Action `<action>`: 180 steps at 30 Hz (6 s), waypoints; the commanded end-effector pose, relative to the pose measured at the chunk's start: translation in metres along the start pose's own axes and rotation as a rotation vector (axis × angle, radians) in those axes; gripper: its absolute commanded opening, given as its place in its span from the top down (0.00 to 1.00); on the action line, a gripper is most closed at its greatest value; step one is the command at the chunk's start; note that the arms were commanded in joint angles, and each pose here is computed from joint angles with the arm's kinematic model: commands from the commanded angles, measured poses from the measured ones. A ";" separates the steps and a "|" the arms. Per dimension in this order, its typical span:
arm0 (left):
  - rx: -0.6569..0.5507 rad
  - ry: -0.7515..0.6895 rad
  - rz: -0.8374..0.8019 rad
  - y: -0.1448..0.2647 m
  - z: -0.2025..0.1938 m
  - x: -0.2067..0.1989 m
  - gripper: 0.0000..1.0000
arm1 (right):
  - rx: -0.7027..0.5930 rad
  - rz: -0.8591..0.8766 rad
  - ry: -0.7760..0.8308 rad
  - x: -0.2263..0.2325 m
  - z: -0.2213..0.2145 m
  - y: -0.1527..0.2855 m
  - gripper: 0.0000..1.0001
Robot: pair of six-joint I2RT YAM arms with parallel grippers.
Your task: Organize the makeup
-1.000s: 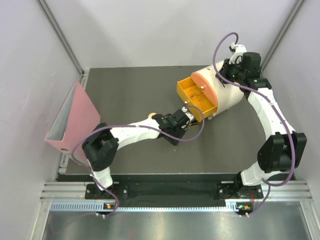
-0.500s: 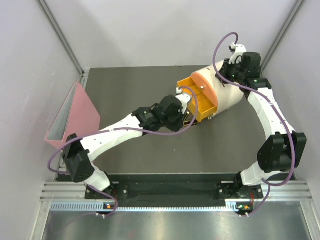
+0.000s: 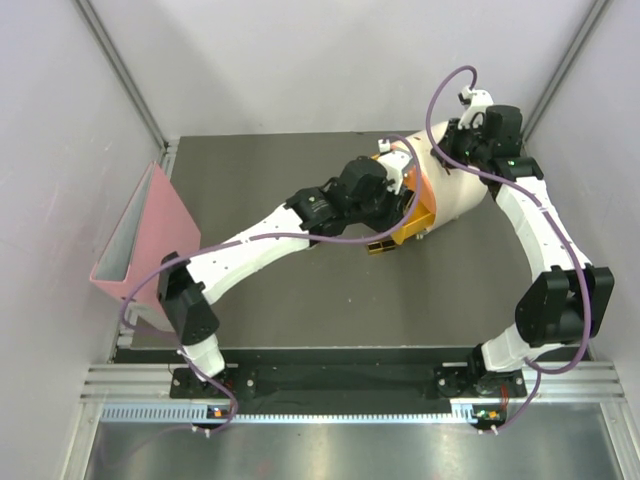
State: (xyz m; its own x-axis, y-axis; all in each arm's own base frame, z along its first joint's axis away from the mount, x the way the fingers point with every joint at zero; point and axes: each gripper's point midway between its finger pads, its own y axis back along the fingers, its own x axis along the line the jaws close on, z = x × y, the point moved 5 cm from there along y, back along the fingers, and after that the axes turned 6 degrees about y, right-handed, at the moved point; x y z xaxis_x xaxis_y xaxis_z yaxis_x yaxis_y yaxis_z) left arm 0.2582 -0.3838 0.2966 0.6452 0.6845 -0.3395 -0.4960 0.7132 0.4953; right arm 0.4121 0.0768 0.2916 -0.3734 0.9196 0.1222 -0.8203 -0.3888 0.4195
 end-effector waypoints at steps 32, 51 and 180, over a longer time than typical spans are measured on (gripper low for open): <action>0.027 0.108 0.119 -0.061 0.021 0.032 0.44 | 0.444 -0.010 -0.120 -0.002 -0.107 0.008 0.95; -0.063 0.059 0.180 0.019 0.000 0.052 0.36 | 0.446 -0.006 -0.138 -0.001 -0.111 0.005 0.95; -0.243 0.316 -0.043 0.035 0.061 0.069 1.00 | 0.473 0.017 -0.155 0.004 -0.119 -0.005 0.94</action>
State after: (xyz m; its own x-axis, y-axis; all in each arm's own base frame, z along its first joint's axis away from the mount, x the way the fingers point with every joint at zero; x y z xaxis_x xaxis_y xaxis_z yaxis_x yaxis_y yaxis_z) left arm 0.3106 -0.3118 0.3026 0.5446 0.7102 -0.4461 -0.5767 0.7033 0.4157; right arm 0.4179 0.0836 0.2893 -0.4073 0.9019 0.1436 -0.8087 -0.4293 0.4020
